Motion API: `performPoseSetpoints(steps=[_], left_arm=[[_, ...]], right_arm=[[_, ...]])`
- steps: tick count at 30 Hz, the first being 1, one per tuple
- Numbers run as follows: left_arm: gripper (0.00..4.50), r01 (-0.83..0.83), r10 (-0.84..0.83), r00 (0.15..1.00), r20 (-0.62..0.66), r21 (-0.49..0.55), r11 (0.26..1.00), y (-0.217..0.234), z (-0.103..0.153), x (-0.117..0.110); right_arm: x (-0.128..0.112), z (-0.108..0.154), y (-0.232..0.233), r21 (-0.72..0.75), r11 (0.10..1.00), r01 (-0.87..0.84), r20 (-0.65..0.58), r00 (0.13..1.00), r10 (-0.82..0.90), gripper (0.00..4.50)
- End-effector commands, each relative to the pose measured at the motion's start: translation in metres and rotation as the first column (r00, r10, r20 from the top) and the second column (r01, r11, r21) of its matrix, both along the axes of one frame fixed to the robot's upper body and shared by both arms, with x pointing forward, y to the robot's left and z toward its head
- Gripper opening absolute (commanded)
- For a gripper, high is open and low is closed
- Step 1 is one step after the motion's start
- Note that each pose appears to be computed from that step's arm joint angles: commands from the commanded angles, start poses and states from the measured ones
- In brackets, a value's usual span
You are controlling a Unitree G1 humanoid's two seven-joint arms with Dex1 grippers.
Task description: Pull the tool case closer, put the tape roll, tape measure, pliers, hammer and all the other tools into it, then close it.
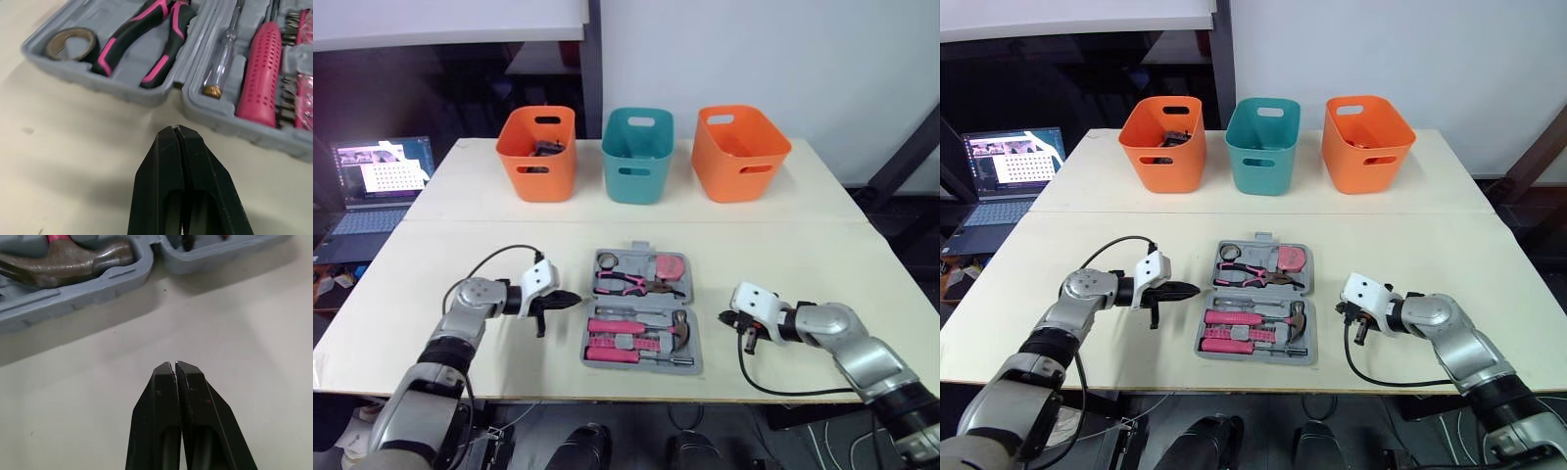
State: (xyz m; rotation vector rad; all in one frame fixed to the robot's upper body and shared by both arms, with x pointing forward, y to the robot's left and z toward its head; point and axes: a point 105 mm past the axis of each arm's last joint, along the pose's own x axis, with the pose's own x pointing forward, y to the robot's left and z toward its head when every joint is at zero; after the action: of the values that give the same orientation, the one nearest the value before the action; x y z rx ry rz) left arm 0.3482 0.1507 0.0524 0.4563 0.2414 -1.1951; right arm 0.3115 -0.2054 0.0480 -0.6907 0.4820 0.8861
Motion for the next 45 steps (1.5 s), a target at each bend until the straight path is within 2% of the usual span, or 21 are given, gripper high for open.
performPoseSetpoints(steps=[1, 10, 17, 29, 36, 45], left_arm=[[0.0, 0.021, -0.021, 0.999, 0.047, 0.004, 1.0, -0.009, 0.006, 0.007], [0.0, 0.065, -0.066, 0.996, 0.058, 0.016, 0.998, -0.034, -0.004, 0.007], [0.0, 0.071, -0.071, 0.996, 0.059, 0.01, 0.997, -0.04, -0.009, 0.005], [0.0, 0.005, -0.006, 1.0, 0.025, 0.054, 0.999, -0.021, -0.025, 0.004], [0.0, 0.02, -0.02, 1.0, 0.015, 0.013, 1.0, -0.036, -0.025, 0.004], [0.0, 0.068, -0.068, 0.997, -0.019, -0.005, 0.998, -0.034, -0.03, -0.011]], right_arm=[[0.014, 0.009, 0.009, 0.002, 0.999, -0.052, 0.049, 0.997, 0.052, 0.1], [0.034, 0.0, 0.038, 0.052, 0.99, -0.13, 0.038, 0.991, 0.128, 0.1], [0.029, -0.005, 0.067, 0.102, 0.973, -0.209, 0.03, 0.978, 0.207, 0.1], [0.028, -0.006, 0.063, 0.083, 0.974, -0.209, 0.02, 0.978, 0.208, 0.1], [0.028, -0.005, 0.066, 0.088, 0.972, -0.219, 0.02, 0.976, 0.218, 0.1], [0.016, -0.008, 0.078, 0.108, 0.961, -0.256, -0.001, 0.966, 0.257, 0.1]])
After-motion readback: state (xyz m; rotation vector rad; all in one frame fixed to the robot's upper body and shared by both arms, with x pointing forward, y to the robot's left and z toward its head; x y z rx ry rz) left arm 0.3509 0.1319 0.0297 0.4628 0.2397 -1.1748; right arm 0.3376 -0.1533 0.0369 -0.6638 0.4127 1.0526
